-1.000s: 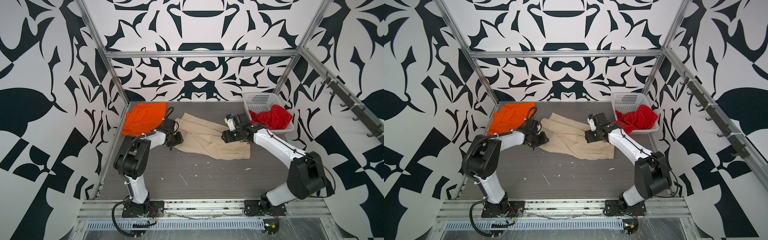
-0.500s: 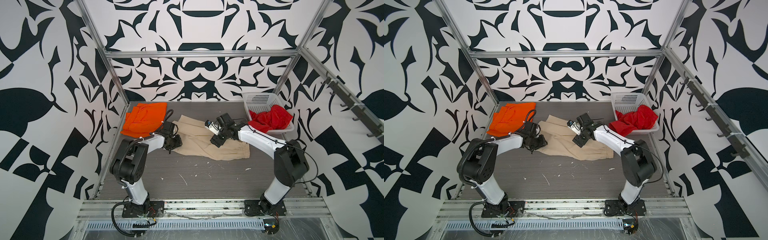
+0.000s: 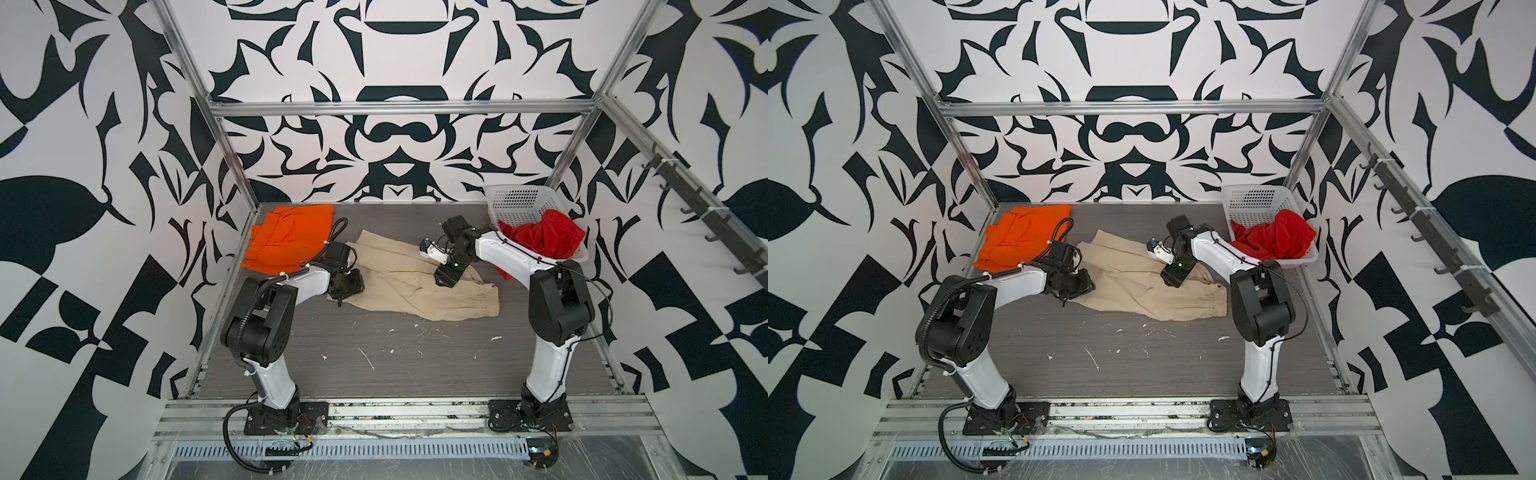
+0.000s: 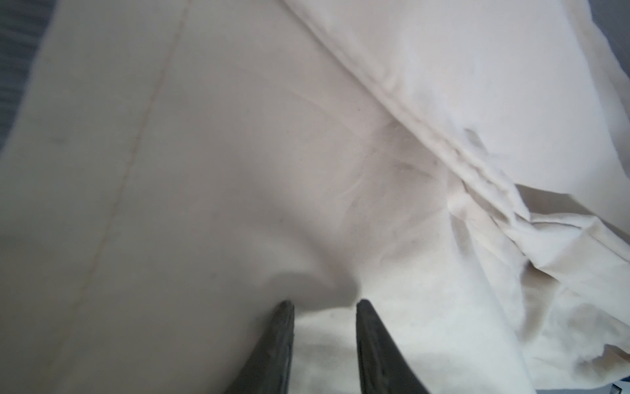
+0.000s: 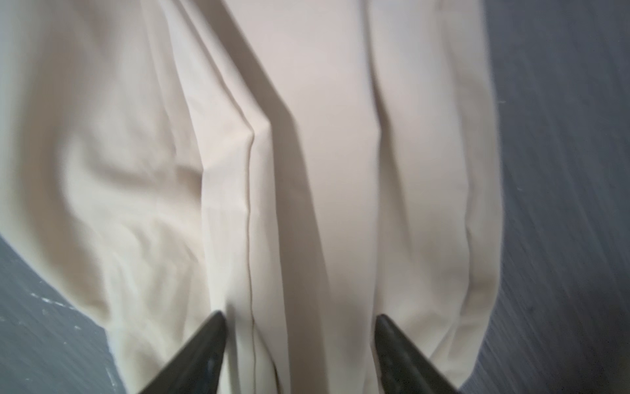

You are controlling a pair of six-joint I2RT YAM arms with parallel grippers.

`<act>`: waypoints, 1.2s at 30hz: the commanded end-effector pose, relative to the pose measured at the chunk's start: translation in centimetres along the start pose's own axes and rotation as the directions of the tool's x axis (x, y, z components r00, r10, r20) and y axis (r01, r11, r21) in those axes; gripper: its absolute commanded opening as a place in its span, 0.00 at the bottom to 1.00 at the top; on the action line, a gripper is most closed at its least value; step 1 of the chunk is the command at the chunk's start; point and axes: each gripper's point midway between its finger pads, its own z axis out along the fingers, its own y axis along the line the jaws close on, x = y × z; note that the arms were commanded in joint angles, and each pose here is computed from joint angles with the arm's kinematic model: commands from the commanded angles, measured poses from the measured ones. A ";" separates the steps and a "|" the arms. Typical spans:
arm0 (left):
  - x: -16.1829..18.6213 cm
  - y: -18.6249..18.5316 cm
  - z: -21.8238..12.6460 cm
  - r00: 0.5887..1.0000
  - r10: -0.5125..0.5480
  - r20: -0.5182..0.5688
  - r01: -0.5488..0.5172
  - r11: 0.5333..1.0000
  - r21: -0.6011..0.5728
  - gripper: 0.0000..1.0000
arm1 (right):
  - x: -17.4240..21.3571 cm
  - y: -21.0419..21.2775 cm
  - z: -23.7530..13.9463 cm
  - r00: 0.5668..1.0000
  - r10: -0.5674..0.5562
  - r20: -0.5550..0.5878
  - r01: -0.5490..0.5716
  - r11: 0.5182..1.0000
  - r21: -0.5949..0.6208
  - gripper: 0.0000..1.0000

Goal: Fold and stack the shorts

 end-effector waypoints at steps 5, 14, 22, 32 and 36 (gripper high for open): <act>2.7 3.2 1.1 0.995 -0.029 -0.099 0.018 0.993 -0.119 0.35 | -1.4 -1.3 -2.4 0.998 0.021 0.062 -0.022 1.000 0.014 0.16; 3.1 3.7 1.7 0.993 -0.027 -0.114 0.012 0.991 -0.134 0.35 | -1.5 -8.4 -2.5 0.913 0.365 0.183 -0.358 0.931 -0.072 0.01; 2.7 3.5 1.5 0.994 -0.019 -0.110 0.004 0.991 -0.135 0.35 | -1.4 -14.2 -0.2 0.813 0.561 0.156 -0.566 0.824 -0.012 0.31; -1.5 -1.5 -2.8 1.000 0.004 0.003 -0.004 1.000 -0.024 0.42 | -2.6 -12.4 -11.7 0.717 0.543 0.437 -0.608 0.794 0.009 0.53; -3.6 -5.1 -5.1 0.997 0.038 0.072 -0.042 0.998 0.054 0.44 | -0.3 -8.4 -14.3 0.630 0.581 0.515 -0.647 0.760 -0.064 0.53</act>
